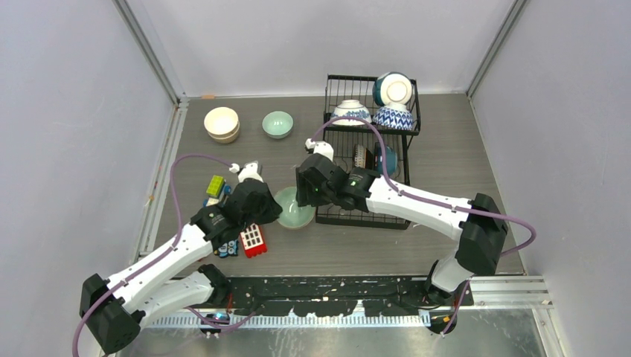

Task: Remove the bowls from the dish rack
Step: Place the bowl at the center of the board.

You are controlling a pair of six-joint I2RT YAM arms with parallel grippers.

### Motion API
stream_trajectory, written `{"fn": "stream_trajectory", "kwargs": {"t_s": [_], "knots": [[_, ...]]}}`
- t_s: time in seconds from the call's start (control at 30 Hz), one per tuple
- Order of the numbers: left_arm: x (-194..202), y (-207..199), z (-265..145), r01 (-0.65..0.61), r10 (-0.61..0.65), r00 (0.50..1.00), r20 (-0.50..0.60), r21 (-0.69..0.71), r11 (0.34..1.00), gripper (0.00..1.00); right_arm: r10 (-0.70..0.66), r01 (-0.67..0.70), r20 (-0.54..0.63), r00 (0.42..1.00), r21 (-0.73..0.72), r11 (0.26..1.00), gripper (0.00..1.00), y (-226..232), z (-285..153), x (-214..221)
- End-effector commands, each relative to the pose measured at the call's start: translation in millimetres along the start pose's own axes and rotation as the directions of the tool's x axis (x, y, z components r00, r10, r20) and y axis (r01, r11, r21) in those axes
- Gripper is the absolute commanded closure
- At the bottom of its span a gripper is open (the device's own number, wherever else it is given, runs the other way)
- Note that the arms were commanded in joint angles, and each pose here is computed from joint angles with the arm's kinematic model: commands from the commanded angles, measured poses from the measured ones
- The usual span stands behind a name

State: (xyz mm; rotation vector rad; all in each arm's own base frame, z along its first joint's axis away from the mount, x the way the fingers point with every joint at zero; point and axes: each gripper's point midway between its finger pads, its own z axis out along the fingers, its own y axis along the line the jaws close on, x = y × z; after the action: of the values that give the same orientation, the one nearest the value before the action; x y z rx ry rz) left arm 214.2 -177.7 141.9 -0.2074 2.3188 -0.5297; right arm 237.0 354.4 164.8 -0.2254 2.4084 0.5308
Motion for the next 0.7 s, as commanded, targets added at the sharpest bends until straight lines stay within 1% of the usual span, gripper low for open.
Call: {"fn": "stream_trajectory", "kwargs": {"t_s": [0.0, 0.1, 0.17, 0.2, 0.27, 0.33, 0.67], "knots": [[-18, -19, -9, 0.009, -0.015, 0.998, 0.061, 0.085, 0.996, 1.00, 0.019, -0.015, 0.065, 0.998, -0.067, 0.998, 0.37, 14, -17, -20], [-19, -20, -10, 0.008, -0.014, 0.998, 0.066, 0.089, 0.996, 1.00, 0.017, -0.012, 0.068, 0.998, -0.071, 0.997, 0.28, 14, -20, -21], [-19, -18, -10, 0.004, -0.010, 0.997, 0.072, 0.086, 0.996, 1.00, 0.011, -0.006, 0.071, 0.997, -0.077, 0.997, 0.20, 14, -22, -21], [-19, -17, -9, 0.004, -0.010, 0.997, 0.076, 0.079, 0.997, 1.00, 0.009, -0.003, 0.076, 0.997, -0.080, 0.997, 0.16, 14, -24, -22], [-20, -14, -9, 0.002, -0.008, 0.997, 0.082, 0.068, 0.998, 1.00, 0.003, 0.004, 0.083, 0.997, -0.083, 0.997, 0.02, 13, -28, -24], [-21, -12, -11, 0.003, -0.009, 0.996, 0.091, 0.063, 0.998, 1.00, -0.006, 0.013, 0.089, 0.996, -0.085, 0.996, 0.00, 13, -33, -26], [-50, -14, -21, -0.023, 0.019, 0.984, 0.179, 0.023, 0.999, 1.00, -0.050, 0.066, 0.161, 0.986, -0.095, 0.993, 0.00, -1, -79, -41]]}}
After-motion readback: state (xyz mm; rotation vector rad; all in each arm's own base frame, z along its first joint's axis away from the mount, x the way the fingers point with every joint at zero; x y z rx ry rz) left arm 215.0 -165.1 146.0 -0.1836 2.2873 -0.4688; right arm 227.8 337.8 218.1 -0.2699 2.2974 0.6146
